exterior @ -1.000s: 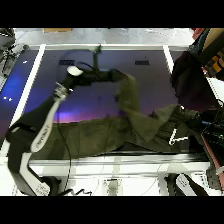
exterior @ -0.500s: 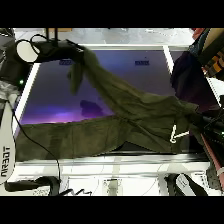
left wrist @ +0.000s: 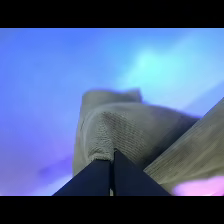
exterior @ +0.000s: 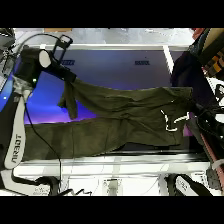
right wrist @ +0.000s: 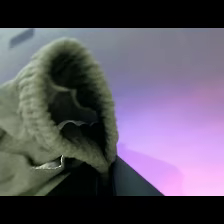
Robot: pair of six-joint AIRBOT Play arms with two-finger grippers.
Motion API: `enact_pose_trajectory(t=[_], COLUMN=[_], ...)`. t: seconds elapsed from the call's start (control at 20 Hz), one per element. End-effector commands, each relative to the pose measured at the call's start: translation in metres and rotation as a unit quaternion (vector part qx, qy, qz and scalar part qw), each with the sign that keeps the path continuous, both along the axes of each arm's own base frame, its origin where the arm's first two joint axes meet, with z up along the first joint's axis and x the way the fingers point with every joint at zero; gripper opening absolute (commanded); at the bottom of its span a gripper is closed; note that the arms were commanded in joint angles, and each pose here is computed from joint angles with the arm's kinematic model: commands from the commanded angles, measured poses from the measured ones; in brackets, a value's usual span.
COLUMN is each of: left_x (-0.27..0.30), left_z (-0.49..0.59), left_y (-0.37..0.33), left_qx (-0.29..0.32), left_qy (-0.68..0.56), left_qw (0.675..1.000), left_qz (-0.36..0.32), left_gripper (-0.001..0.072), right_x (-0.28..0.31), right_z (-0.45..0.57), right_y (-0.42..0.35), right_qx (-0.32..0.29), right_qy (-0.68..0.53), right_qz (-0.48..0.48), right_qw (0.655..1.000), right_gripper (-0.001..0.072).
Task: Fold the clothes and pants, and hang the long-sleeved shirts on hangers.
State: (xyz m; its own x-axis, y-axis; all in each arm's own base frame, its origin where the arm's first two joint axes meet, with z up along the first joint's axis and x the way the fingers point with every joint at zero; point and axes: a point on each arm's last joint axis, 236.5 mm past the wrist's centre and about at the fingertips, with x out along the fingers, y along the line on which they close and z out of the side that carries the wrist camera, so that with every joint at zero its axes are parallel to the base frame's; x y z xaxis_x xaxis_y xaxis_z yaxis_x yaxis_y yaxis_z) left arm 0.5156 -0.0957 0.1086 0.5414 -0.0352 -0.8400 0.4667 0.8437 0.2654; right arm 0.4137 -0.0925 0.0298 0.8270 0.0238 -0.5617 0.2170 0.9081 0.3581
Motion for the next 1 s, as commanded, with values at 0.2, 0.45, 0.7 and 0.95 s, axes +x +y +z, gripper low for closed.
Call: enact_pose_trajectory(t=[0.2, 0.45, 0.7, 0.95], left_x=[0.04, 0.071, 0.072, 0.04], left_z=[-0.074, -0.072, -0.069, -0.078], left_y=[0.002, -0.009, 0.002, 0.063], left_qx=[0.057, 0.046, -0.001, -0.017], left_qy=[0.011, -0.051, -0.05, 0.029], left_qw=[0.997, 0.996, 0.998, 0.99], left_qz=[-0.041, -0.05, 0.025, 0.138], left_gripper=[0.0028, 0.0039, 0.0625, 0.05], right_x=[0.061, 0.077, 0.076, 0.074], right_z=[-0.046, -0.044, -0.045, -0.049], right_y=[0.0, -0.016, -0.013, -0.003], right_qx=[-0.007, -0.024, -0.02, -0.009], right_qy=[0.028, 0.015, 0.018, 0.027], right_qz=[-0.007, -0.029, -0.024, -0.008], right_qw=[1.0, 0.999, 0.999, 1.0], right_gripper=[0.0037, 0.0037, 0.0037, 0.0037])
